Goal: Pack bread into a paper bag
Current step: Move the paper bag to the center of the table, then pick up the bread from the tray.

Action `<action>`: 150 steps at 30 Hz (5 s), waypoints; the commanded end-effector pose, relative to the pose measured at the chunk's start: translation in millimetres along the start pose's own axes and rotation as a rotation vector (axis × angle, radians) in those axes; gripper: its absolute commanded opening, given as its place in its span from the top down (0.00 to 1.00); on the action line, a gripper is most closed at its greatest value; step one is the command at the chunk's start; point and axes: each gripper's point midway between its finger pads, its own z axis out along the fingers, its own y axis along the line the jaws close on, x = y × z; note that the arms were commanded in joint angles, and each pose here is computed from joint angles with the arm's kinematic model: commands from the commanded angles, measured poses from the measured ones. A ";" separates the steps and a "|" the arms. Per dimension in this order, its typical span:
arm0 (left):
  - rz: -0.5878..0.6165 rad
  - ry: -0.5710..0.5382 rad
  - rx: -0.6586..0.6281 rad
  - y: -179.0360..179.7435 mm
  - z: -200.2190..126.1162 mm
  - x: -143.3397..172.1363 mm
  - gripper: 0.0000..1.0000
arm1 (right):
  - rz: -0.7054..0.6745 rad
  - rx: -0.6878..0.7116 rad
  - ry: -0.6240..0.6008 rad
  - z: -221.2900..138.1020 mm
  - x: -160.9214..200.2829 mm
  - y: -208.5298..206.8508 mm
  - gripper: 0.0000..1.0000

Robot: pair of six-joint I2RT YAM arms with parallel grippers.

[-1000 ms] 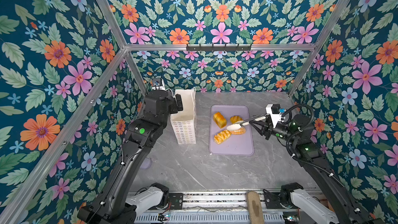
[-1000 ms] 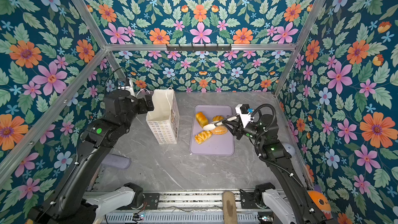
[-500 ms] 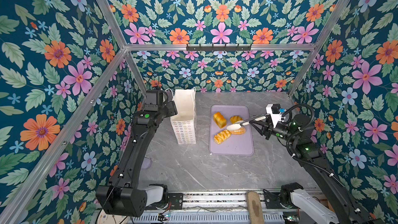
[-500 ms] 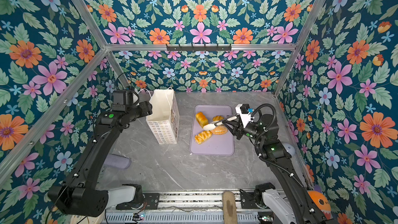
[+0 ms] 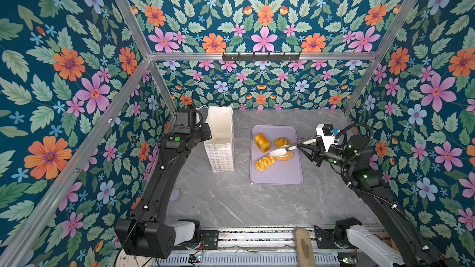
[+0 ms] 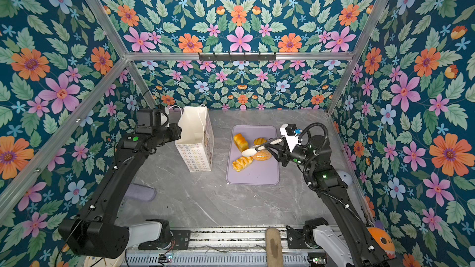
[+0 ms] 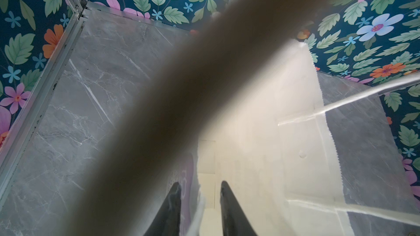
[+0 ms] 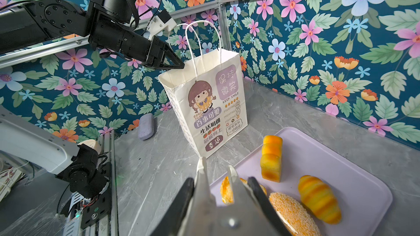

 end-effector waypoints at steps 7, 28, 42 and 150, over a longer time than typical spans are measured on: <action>-0.009 0.008 0.004 -2.2 -0.9 4.6 0.88 | -0.038 -0.019 -0.027 1.2 -12.0 2.8 0.62; 0.028 0.023 0.054 -36.4 -26.1 30.1 1.00 | -0.016 -0.043 -0.019 5.4 -8.4 2.3 0.65; 0.027 0.027 0.122 -45.6 -20.8 41.7 1.00 | -0.043 0.049 0.064 20.6 19.5 -24.2 0.67; 0.072 0.008 0.168 -54.8 -26.4 33.8 1.00 | -0.363 -0.035 0.403 84.8 96.4 -163.5 0.79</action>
